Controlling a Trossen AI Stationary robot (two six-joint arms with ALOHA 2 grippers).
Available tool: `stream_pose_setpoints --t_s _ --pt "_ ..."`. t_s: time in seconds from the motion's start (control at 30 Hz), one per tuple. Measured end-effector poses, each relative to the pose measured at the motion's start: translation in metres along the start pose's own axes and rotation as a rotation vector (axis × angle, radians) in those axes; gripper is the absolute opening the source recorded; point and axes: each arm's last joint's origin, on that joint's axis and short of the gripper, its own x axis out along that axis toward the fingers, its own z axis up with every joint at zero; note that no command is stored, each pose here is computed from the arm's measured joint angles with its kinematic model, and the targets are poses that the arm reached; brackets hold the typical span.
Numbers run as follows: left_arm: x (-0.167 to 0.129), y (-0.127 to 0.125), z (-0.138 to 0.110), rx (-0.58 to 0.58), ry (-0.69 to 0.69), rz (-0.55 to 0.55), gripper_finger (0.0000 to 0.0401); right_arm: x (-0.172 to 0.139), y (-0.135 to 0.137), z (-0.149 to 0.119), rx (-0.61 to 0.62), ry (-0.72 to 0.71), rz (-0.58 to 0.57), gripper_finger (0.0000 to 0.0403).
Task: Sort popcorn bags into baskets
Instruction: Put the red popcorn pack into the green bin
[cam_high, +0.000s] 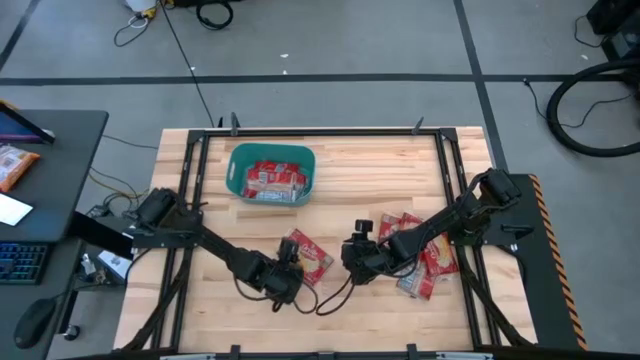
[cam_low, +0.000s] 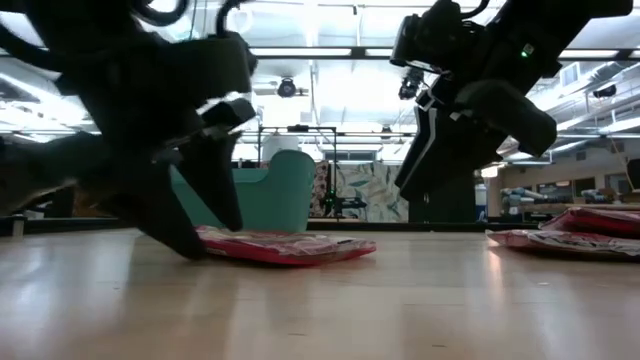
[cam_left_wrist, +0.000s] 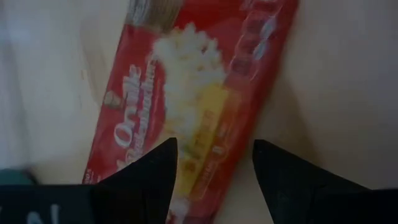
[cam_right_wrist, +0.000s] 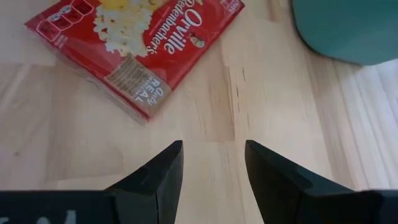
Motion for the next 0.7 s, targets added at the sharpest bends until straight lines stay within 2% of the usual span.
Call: stream_pose_setpoints --t_s 0.13,0.23,0.5,0.7 --pt "0.004 0.008 -0.001 -0.023 0.016 -0.023 0.0202 -0.001 0.002 0.000 -0.002 -0.006 0.005 0.0178" --pt "0.007 0.014 -0.002 -0.037 0.034 -0.063 0.0171 -0.002 0.003 0.000 -0.004 -0.010 0.008 0.0178" --pt "0.010 0.019 -0.004 -0.051 0.060 -0.091 0.0022 -0.004 0.006 0.000 -0.007 -0.019 0.016 0.0178" --pt "-0.013 0.030 -0.014 -0.077 0.140 -0.086 0.0013 -0.004 0.006 0.000 -0.007 -0.019 0.015 0.0178"
